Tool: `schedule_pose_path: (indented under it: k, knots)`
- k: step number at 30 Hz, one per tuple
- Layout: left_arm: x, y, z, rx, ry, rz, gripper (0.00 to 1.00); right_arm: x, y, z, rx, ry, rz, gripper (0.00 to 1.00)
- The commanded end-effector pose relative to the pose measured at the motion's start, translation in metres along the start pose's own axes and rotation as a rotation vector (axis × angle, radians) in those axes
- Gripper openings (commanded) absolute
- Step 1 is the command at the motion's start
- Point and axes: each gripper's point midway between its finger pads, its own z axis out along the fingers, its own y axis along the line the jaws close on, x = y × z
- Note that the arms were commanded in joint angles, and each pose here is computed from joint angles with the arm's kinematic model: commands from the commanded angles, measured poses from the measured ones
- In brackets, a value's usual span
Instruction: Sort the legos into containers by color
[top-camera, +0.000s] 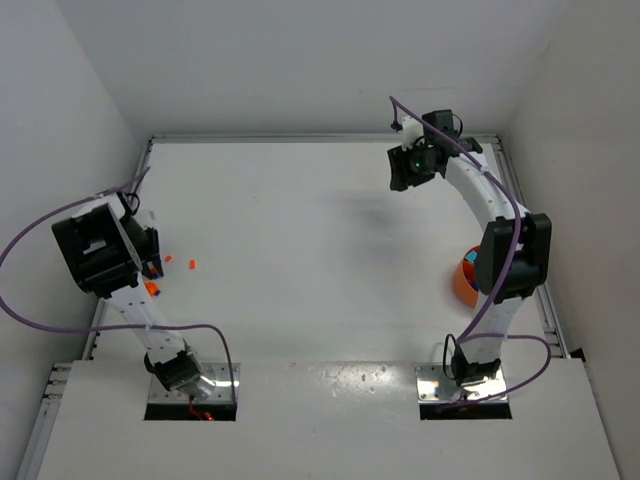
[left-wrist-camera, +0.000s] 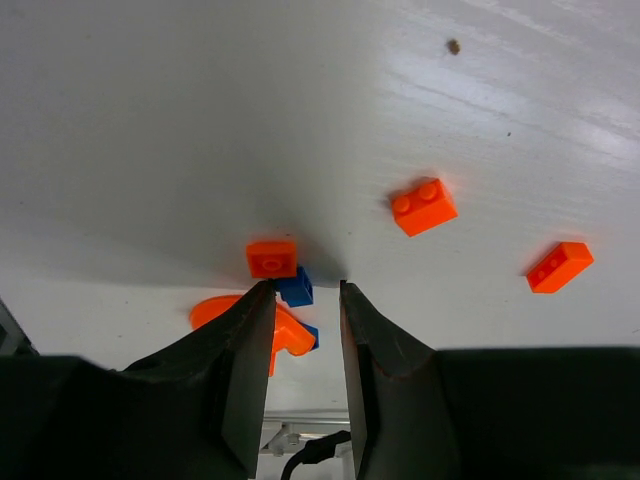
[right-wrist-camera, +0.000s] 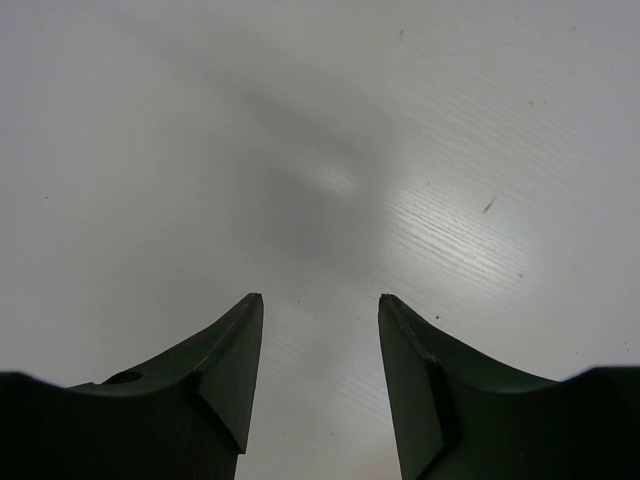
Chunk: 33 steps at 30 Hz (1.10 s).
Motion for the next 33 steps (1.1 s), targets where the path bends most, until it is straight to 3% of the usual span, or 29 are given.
schedule_pose_path:
  k: [1, 11, 20, 23, 24, 25, 26, 29, 33]
  knots:
    - [-0.006, -0.008, 0.001, 0.009, -0.013, 0.002, 0.38, -0.01, 0.003, 0.001, -0.016, -0.021, -0.015, 0.5]
    - [-0.004, -0.007, 0.006, 0.003, 0.006, 0.002, 0.37, -0.007, 0.004, 0.006, -0.029, -0.005, -0.019, 0.5]
    - [0.003, -0.006, 0.007, -0.006, 0.012, 0.002, 0.27, -0.011, 0.006, 0.008, -0.026, -0.036, 0.041, 0.51]
    - [0.005, -0.007, 0.006, -0.006, 0.012, 0.002, 0.21, -0.008, -0.002, 0.003, 0.043, -0.052, -0.012, 0.71]
    - [0.005, -0.01, 0.007, 0.014, 0.009, 0.001, 0.19, -0.003, 0.001, 0.006, 0.044, -0.036, -0.037, 0.97]
    - [0.005, -0.01, 0.007, 0.014, 0.009, 0.001, 0.18, -0.005, 0.001, 0.003, 0.046, -0.044, -0.065, 1.0]
    - [0.004, -0.012, 0.007, 0.027, 0.007, 0.01, 0.16, 0.001, 0.001, 0.002, 0.041, -0.021, -0.084, 1.0]
    - [0.001, -0.025, 0.001, 0.087, -0.02, 0.03, 0.11, -0.006, 0.013, -0.004, -0.028, -0.027, -0.118, 0.82]
    - [-0.012, -0.068, -0.026, 0.306, -0.09, 0.12, 0.02, -0.018, 0.04, -0.022, -0.171, -0.081, -0.166, 0.7]
